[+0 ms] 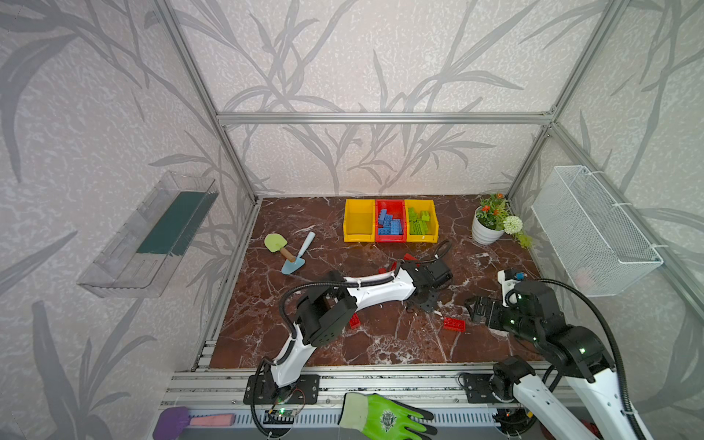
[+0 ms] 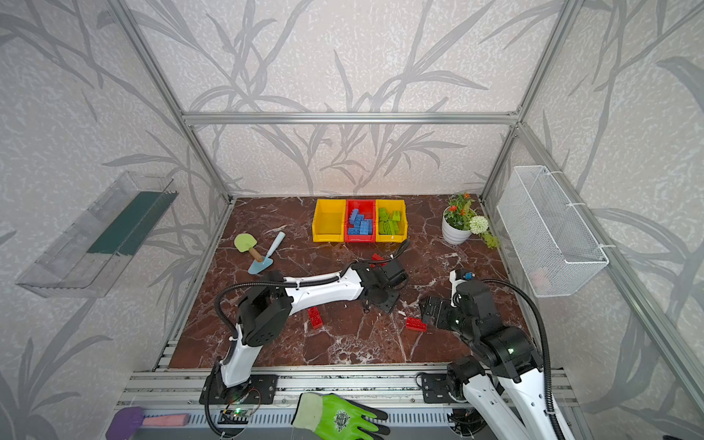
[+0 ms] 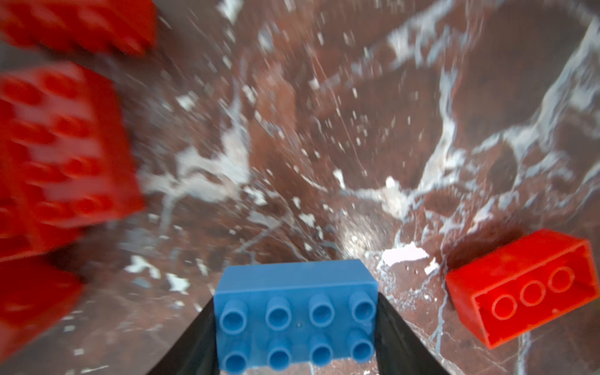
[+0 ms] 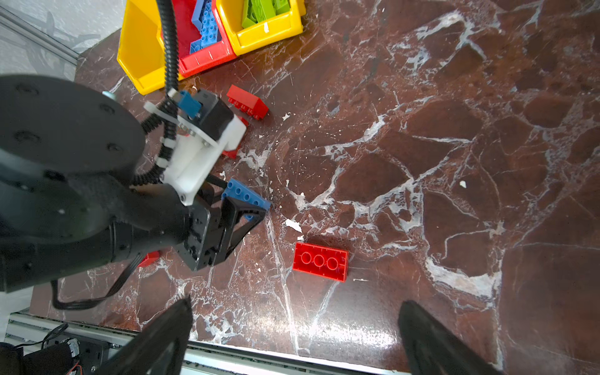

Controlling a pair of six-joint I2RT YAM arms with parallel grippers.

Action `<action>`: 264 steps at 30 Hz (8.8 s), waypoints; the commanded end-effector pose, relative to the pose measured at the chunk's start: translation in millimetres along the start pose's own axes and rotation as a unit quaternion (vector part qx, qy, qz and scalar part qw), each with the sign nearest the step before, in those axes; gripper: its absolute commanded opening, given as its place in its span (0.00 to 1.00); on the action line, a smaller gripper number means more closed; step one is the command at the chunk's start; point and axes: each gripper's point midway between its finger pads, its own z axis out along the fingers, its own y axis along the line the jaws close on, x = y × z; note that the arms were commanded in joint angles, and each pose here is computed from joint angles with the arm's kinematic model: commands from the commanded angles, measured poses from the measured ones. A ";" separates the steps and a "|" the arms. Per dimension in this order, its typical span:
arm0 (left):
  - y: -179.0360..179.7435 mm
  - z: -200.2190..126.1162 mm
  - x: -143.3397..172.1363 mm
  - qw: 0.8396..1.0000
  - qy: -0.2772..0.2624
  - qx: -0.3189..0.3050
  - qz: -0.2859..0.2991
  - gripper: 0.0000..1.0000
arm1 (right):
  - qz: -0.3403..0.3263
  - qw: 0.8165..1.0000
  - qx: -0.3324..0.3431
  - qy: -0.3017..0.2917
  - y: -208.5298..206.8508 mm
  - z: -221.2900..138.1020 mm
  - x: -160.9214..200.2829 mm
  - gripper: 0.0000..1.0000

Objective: Sort the legos into containers by color
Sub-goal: Pick up the lego from the center of the table, then place the lego in the container, then pick up the lego from the center of the table, then place the lego in the container, then pick up the lego from the center of the table, then place the lego in the container.

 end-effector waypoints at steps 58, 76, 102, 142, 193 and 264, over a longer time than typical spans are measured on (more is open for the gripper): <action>210.3 -60.6 -132.4 0.956 -0.156 -0.032 -0.246 0.76 | -0.026 0.998 0.001 0.049 28.9 76.7 -41.2 0.99; 140.0 -25.7 1.5 0.964 -0.077 -0.054 -0.250 0.69 | -0.022 0.997 -0.043 0.054 28.0 57.1 -2.2 0.99; 166.4 18.1 18.5 0.964 -0.012 -0.097 -0.249 0.40 | -0.013 0.999 -0.021 0.047 23.1 54.2 -7.6 0.99; 324.0 -22.6 -152.3 0.943 -0.106 -0.175 -0.264 0.05 | -0.057 0.996 -0.022 0.063 62.2 99.4 -68.6 0.99; 149.0 -98.6 153.7 0.899 -0.108 -0.171 -0.389 0.64 | -0.098 0.984 -0.081 0.124 62.9 67.2 8.0 0.99; 350.4 -3.7 -136.5 0.927 -0.077 -0.165 -0.329 0.13 | -0.047 0.996 -0.014 0.078 48.0 105.9 -61.7 0.99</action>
